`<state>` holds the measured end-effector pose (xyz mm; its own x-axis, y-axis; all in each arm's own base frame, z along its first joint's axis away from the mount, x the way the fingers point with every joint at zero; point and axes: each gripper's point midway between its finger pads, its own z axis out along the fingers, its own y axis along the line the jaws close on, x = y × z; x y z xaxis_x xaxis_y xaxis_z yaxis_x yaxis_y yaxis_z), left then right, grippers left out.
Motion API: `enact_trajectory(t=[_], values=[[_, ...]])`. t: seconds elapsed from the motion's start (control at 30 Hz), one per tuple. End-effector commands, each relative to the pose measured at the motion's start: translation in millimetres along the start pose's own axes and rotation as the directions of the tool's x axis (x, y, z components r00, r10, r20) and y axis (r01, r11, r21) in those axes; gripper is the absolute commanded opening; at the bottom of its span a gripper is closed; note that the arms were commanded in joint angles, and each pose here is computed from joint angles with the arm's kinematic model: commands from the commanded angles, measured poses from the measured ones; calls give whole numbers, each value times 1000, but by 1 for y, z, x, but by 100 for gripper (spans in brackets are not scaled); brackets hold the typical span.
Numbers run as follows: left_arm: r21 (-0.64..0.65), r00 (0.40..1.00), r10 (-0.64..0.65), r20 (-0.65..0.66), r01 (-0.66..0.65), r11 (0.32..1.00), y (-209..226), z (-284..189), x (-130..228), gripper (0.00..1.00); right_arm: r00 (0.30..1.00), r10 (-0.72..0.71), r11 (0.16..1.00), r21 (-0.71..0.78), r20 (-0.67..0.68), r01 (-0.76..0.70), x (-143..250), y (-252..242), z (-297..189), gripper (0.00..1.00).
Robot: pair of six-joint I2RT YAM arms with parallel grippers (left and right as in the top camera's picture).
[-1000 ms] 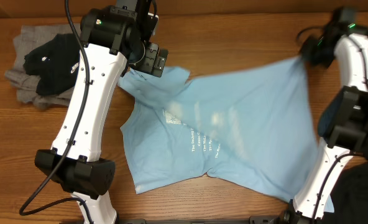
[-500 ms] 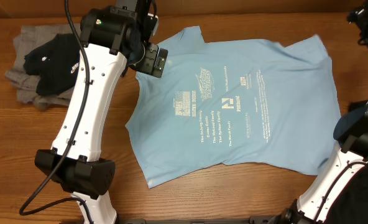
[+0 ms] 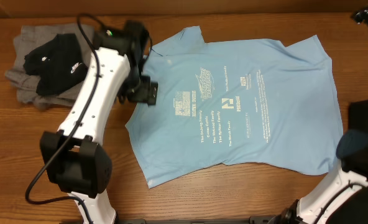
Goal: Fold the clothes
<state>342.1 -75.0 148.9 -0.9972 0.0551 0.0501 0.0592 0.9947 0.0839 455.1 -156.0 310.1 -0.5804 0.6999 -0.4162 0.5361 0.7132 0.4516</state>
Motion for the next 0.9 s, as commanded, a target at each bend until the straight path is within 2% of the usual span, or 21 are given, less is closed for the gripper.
enact_trajectory(t=[0.0,0.13,0.2,0.4,0.5,0.57,0.63,0.67,0.87], values=[[23,984,-97,-151,102,995,-9,48,31,98,999,-33,998,-44,39,35,8,17,-40,90],[2,963,-143,-228,148,989,-9,95,56,90,1000,-24,999,-32,10,24,16,14,-44,90],[34,959,-143,-246,156,987,-15,114,63,85,1000,-21,999,-28,0,21,19,13,-43,90],[66,963,-159,-218,178,982,-21,154,70,75,1000,-21,999,-27,-1,20,19,13,-43,91],[67,961,-185,-204,203,977,-21,169,73,58,1000,-20,999,-26,-2,20,19,12,-43,91],[65,959,-198,-203,215,974,-21,176,76,38,1000,-20,999,-26,-2,20,19,12,-43,91],[37,954,-218,-206,230,972,-16,179,80,11,1000,-20,999,-26,-2,20,19,12,-43,91],[0,947,-245,-210,251,968,-10,179,84,4,1000,-20,999,-26,-2,20,19,12,-43,91],[-310,864,-465,-194,396,864,74,167,106,4,1000,-15,1000,-17,-14,15,21,10,-41,92]])
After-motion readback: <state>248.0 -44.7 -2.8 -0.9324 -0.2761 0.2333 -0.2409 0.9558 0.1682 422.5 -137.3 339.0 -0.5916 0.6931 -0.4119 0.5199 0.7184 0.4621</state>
